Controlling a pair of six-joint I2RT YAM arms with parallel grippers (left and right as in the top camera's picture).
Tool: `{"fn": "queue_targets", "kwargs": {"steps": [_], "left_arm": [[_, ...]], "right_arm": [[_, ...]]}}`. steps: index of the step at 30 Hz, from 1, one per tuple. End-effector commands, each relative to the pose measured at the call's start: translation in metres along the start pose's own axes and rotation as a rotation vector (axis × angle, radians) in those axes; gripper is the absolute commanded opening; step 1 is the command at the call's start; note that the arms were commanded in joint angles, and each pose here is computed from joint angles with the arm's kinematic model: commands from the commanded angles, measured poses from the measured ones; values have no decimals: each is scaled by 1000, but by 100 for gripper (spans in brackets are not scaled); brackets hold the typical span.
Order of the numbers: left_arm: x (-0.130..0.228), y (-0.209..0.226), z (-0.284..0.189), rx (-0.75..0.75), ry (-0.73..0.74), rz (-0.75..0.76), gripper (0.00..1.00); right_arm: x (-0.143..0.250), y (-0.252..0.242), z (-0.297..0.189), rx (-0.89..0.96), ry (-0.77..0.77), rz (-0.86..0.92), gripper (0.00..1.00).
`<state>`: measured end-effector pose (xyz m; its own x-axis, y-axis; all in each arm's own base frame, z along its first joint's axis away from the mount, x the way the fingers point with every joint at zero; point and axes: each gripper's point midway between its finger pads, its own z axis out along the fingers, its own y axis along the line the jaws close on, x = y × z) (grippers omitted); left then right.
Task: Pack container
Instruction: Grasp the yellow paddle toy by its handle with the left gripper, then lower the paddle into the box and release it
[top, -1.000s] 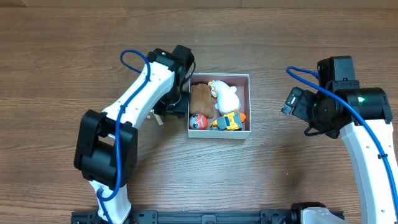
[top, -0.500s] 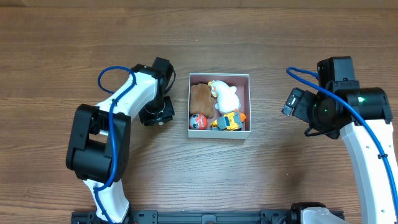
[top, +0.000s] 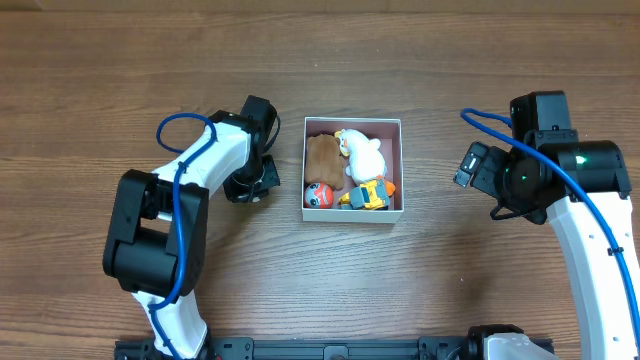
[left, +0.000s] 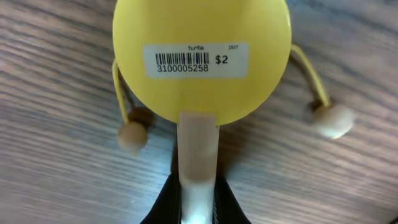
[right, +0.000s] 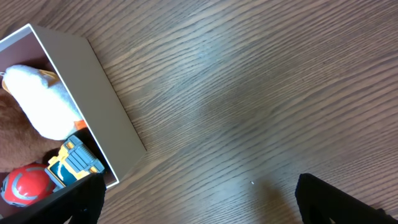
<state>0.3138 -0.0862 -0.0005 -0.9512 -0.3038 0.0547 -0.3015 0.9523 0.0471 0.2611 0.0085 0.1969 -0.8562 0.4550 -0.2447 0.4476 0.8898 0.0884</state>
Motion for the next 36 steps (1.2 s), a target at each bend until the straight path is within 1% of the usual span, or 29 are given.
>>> {"fn": "queue_targets", "kwargs": {"steps": [1, 4, 7, 9, 10, 11, 12, 15, 16, 18, 20, 22, 23, 26, 29, 31, 32, 34, 36], "left_arm": [[-16, -4, -34, -4, -40, 137, 4], [-30, -12, -79, 22, -93, 213, 4], [-42, -31, -143, 89, -195, 322, 6], [-41, -51, -178, 157, -265, 438, 7], [-38, -66, -196, 205, -306, 523, 7], [-34, -74, -205, 227, -327, 578, 6], [-29, -87, -214, 248, -362, 672, 6], [-14, -112, -215, 243, -392, 859, 4], [1, -128, -205, 229, -376, 992, 4], [12, -141, -194, 216, -356, 1092, 4], [20, -153, -183, 209, -333, 1143, 5], [22, -161, -170, 198, -307, 1115, 5], [22, -164, -163, 196, -289, 1064, 4], [18, -166, -136, 178, -212, 836, 4], [17, -168, -115, 164, -151, 704, 4], [19, -170, -104, 158, -120, 656, 7], [21, -171, -99, 153, -108, 642, 11], [26, -174, -94, 159, -88, 647, 17], [34, -178, -95, 179, -64, 657, 20]], "right_arm": [[-4, -3, -1, 13, -17, 3, 100], [-3, -3, -1, 13, -16, 3, 100], [-4, -3, -1, 13, -17, 3, 100], [-4, -3, -1, 12, -17, 3, 100], [-4, -3, -1, 12, -18, 3, 100], [-4, -3, -1, 11, -19, 3, 100], [-5, -2, -1, 10, -21, 4, 100], [-5, -2, -1, 9, -23, 4, 100], [-5, -2, -1, 9, -23, 4, 100], [-5, -2, -1, 9, -23, 4, 100], [-5, -2, -1, 10, -21, 3, 100], [-4, -3, -1, 12, -17, 3, 100], [-3, -3, -1, 14, -14, 3, 100], [-2, -4, -1, 17, -9, 2, 100], [-2, -4, -1, 16, -10, 3, 100], [-2, -4, -1, 16, -10, 3, 100], [-2, -4, -1, 16, -10, 3, 100], [-2, -4, -1, 16, -10, 3, 100], [-2, -4, -1, 17, -10, 3, 100]]}}
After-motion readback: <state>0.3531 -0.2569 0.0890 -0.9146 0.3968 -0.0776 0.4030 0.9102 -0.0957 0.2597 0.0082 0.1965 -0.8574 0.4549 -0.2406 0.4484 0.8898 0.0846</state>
